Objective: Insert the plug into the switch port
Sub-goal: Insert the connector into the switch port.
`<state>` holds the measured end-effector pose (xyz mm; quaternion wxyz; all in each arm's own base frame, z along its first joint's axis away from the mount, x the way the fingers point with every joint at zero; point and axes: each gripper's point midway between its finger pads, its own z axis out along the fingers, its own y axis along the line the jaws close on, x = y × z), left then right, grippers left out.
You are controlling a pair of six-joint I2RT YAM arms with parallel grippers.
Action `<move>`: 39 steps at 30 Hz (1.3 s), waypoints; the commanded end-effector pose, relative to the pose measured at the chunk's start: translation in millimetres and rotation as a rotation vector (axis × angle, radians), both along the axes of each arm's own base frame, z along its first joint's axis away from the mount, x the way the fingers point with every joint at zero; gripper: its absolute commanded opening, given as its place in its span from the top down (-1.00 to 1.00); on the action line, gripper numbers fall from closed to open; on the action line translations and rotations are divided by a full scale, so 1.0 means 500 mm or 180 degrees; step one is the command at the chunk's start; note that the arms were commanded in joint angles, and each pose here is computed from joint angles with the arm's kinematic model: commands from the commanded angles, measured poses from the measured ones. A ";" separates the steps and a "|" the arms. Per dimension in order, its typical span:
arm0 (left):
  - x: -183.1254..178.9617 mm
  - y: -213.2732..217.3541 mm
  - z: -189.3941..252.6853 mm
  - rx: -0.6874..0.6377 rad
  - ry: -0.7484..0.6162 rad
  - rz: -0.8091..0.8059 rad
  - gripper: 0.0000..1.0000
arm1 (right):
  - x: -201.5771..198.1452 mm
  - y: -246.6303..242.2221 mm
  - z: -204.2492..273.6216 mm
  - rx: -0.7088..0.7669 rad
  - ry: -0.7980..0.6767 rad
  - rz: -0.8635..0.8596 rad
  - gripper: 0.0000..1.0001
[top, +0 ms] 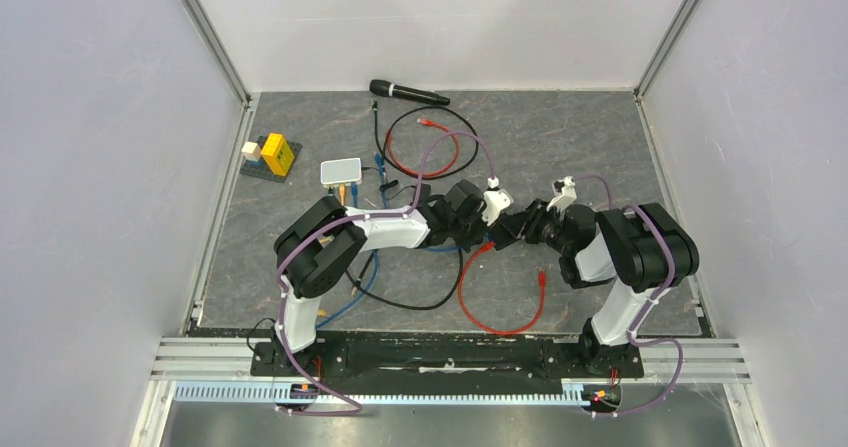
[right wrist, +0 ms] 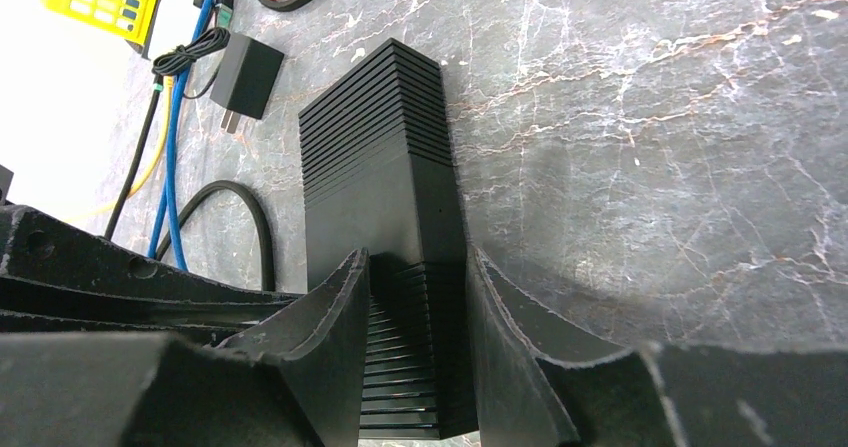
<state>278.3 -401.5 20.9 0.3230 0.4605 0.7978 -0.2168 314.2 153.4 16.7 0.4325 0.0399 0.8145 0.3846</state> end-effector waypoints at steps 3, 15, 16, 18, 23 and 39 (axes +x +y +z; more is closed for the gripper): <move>0.051 -0.240 0.276 -0.1853 -0.0821 -0.0165 0.96 | -0.386 0.111 -0.092 0.0587 0.2204 0.1509 0.30; 0.020 -0.278 0.299 -0.1299 -0.1536 -0.0765 0.96 | -0.396 0.119 -0.099 0.0564 0.2253 0.1572 0.31; 0.021 -0.278 0.323 -0.1547 -0.1377 -0.0692 0.95 | -0.395 0.120 -0.097 0.0588 0.2260 0.1557 0.31; 0.024 -0.274 0.373 -0.2035 -0.1099 -0.0583 0.95 | -0.392 0.123 -0.091 0.0623 0.2237 0.1550 0.31; 0.032 -0.258 0.377 -0.2265 -0.0965 -0.0375 0.96 | -0.383 0.128 -0.075 0.0710 0.2186 0.1500 0.32; 0.033 -0.293 0.391 -0.2499 -0.0844 -0.0509 0.96 | -0.394 0.135 -0.074 0.0768 0.2213 0.1512 0.34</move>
